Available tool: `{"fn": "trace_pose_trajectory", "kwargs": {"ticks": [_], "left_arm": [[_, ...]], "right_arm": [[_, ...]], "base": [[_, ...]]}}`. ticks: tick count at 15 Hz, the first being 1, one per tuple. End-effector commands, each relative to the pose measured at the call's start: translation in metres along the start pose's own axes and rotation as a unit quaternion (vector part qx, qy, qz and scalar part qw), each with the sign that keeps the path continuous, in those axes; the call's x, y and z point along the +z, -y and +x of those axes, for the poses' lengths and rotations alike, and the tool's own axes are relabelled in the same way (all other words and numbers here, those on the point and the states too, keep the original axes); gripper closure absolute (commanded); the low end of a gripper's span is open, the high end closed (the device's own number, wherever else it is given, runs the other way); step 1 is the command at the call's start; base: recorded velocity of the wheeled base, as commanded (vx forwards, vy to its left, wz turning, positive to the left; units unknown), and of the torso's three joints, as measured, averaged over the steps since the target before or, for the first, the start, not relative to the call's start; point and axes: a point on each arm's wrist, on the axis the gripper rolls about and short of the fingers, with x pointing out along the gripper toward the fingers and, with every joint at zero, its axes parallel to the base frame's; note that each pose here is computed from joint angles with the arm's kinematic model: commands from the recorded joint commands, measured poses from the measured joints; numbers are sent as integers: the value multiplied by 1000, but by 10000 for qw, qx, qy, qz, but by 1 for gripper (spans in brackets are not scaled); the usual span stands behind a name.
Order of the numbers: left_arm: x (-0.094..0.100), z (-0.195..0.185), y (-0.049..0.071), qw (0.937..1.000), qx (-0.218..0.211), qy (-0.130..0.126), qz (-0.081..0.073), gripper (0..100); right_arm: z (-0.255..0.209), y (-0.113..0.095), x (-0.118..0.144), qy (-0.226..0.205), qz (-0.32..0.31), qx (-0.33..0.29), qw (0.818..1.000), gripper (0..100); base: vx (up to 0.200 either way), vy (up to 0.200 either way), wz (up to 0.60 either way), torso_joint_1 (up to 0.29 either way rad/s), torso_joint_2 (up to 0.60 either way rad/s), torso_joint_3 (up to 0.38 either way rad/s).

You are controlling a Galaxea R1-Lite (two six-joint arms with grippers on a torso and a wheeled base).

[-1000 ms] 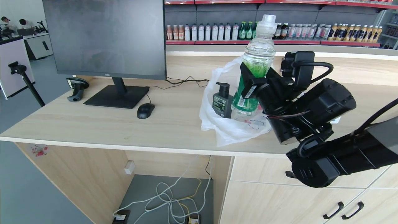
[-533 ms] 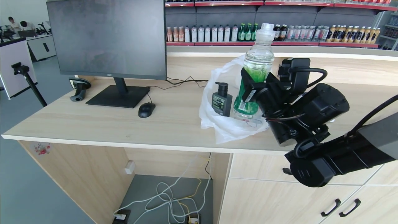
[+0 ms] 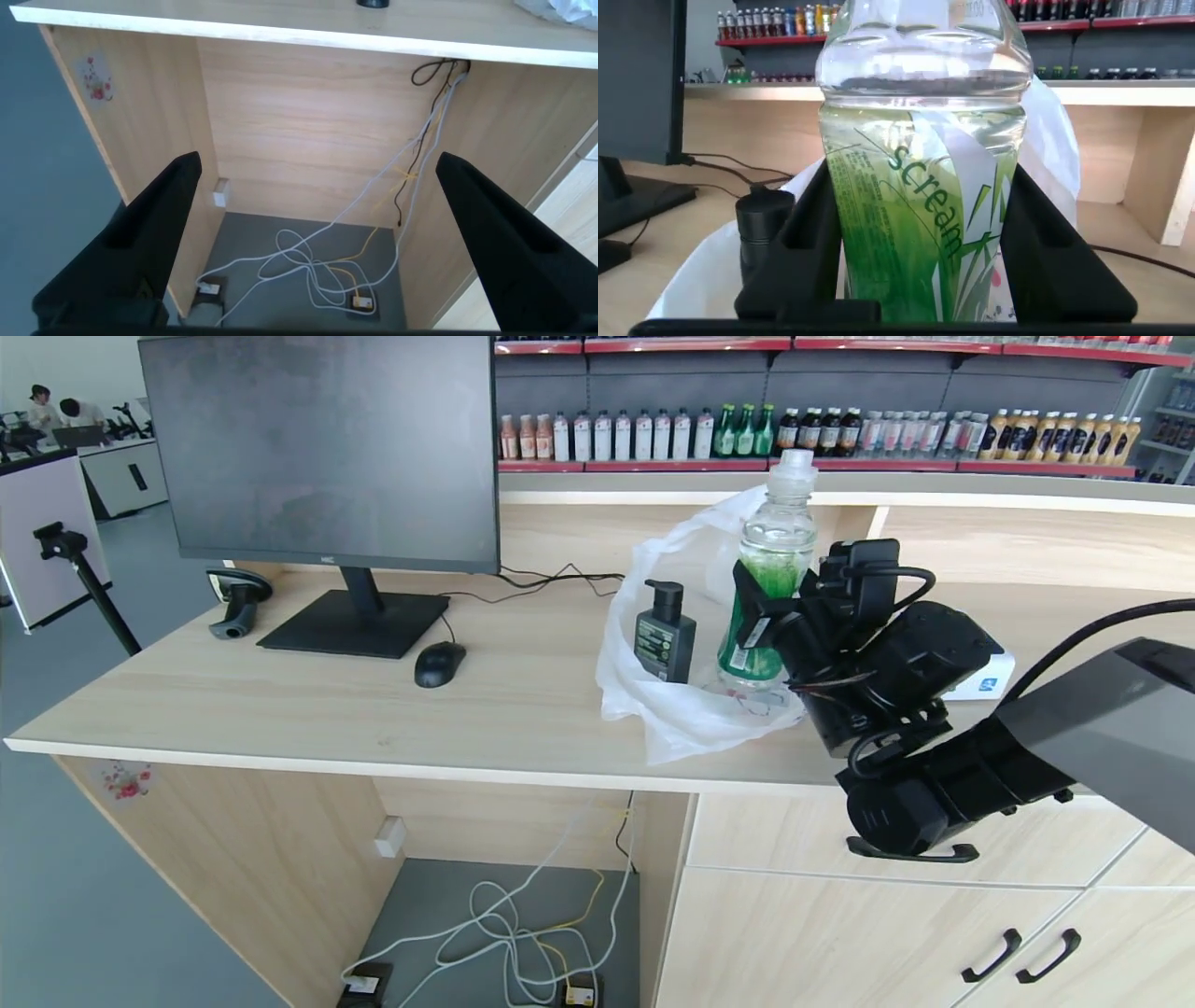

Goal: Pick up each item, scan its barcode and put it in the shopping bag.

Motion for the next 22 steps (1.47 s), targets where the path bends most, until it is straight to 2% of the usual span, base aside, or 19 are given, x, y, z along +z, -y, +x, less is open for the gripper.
{"fn": "trace_pose_trajectory", "kwargs": {"ticks": [1, 8, 18, 19, 22], "left_arm": [[0, 0, 0, 10000, 1, 0, -3, 0], [0, 0, 0, 10000, 1, 8, 36, 0], [0, 0, 0, 10000, 1, 16, 43, 0], [0, 0, 0, 10000, 1, 16, 36, 0], [0, 0, 0, 10000, 1, 16, 20, 0]], "right_arm": [[3, 2, -23, -145, -28, 45, 9999, 100], [-3, 5, -63, -580, 82, 47, 9983, 100], [-4, 5, -66, -626, 181, 36, 9979, 100], [-4, 5, -67, -633, 179, 37, 9978, 0], [-3, 6, -62, -581, 193, 26, 9981, 0]], "base": [[0, 0, 0, 0, 0, 0], [0, 0, 0, 0, 0, 0], [0, 0, 0, 0, 0, 0], [0, 0, 0, 0, 0, 0], [0, 0, 0, 0, 0, 0]]}}
